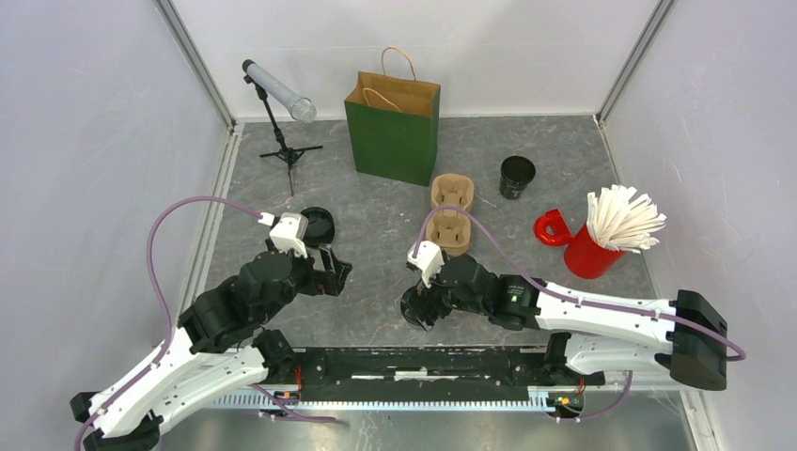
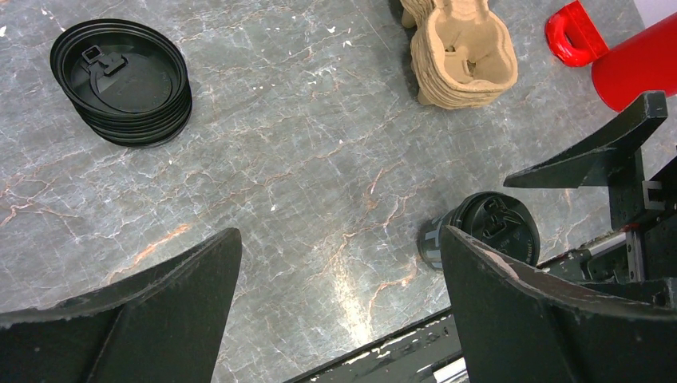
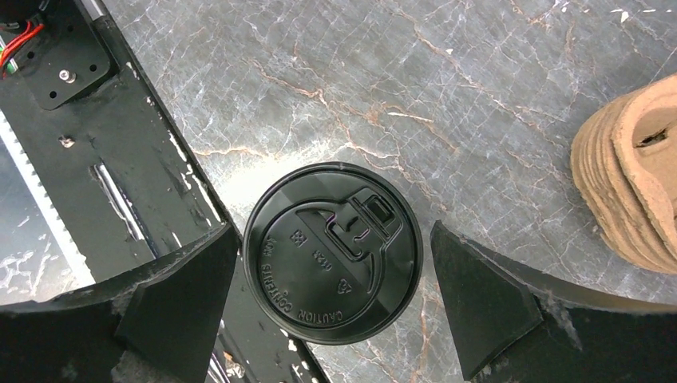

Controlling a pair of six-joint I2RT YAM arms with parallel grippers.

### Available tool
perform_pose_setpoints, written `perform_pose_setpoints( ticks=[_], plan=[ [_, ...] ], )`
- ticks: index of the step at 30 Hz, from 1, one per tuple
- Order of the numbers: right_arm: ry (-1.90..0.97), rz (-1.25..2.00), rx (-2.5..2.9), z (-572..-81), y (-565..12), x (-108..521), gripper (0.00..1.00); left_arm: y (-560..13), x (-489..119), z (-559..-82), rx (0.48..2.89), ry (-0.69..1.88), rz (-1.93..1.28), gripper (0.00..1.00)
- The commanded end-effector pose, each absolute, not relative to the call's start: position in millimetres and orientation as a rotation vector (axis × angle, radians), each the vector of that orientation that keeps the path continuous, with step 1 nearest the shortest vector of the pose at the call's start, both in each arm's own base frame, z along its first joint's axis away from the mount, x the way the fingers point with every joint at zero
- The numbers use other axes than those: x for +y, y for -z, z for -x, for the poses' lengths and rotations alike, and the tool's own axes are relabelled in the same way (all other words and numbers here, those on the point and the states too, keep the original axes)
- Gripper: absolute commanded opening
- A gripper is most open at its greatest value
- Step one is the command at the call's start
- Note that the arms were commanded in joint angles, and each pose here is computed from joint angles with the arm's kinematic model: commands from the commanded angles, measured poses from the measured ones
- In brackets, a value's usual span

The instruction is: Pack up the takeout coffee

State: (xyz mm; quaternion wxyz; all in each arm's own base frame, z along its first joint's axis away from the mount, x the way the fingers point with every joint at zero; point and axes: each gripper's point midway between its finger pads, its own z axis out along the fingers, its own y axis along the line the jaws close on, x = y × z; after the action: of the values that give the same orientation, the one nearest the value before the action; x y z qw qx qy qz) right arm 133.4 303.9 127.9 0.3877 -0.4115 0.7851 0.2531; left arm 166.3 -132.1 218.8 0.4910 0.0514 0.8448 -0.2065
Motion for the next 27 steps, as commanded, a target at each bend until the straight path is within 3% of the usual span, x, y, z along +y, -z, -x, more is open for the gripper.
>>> perform_pose_setpoints(
  ticks=[1, 15, 21, 27],
  plan=[
    [-0.664, 1.030, 1.977, -133.6, -135.1, 313.1, 0.98, -231.9, -128.7, -169.8, 2.002, 0.484, -0.143, 1.00],
    [-0.589, 1.047, 2.009, -137.4, -118.9, 308.5, 0.98, -235.1, -125.9, -169.1, 1.987, 0.491, -0.127, 1.00],
    [-0.589, 1.046, 2.037, -133.9, -111.7, 304.2, 0.85, -236.5, -124.5, -169.1, 1.978, 0.492, -0.122, 1.00],
    [-0.545, 0.972, 2.066, -137.1, -116.0, 287.5, 0.82, -236.7, -124.8, -169.1, 1.979, 0.492, -0.124, 1.00]
  ],
)
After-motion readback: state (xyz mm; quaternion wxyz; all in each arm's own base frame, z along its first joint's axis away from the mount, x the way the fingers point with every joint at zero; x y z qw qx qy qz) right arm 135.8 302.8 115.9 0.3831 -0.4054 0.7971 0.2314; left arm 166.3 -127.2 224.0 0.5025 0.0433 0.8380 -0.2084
